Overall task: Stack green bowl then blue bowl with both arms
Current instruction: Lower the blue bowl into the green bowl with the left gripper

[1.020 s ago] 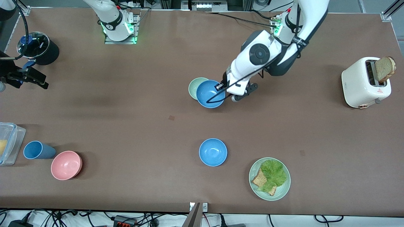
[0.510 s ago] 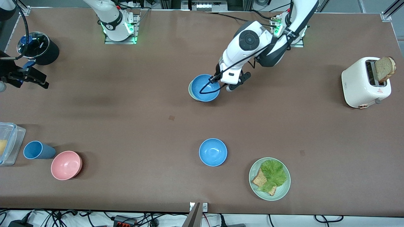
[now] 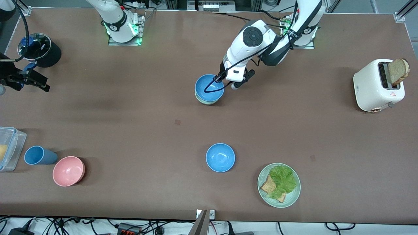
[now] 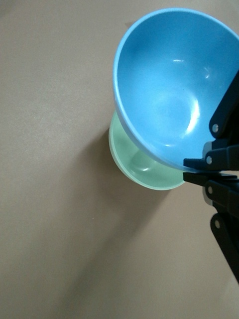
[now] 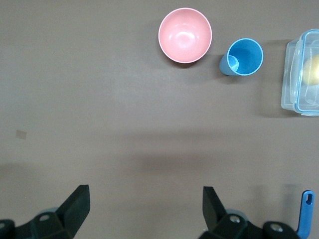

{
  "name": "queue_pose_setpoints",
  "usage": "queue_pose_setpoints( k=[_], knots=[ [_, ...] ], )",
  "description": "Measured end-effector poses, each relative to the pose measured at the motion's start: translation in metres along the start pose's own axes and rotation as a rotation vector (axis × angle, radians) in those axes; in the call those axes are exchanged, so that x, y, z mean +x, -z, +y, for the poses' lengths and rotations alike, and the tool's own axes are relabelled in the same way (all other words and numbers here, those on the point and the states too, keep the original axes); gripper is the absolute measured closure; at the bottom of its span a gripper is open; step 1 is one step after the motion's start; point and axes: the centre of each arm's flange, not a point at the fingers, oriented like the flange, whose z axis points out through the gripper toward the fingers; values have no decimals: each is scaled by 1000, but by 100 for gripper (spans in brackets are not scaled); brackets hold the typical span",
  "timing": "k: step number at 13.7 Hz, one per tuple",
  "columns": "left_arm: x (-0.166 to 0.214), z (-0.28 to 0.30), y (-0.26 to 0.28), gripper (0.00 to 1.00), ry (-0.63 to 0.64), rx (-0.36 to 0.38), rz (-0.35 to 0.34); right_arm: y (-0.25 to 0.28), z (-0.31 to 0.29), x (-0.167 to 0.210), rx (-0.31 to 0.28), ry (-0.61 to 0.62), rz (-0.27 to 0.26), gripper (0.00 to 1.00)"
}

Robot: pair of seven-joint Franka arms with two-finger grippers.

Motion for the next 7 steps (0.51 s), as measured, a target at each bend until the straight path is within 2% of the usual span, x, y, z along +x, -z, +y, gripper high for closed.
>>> queue_pose_setpoints(
  k=[7],
  knots=[
    [0,-10,-10,95,13,-14,3,0,1,0,0,-3,0,0]
  ],
)
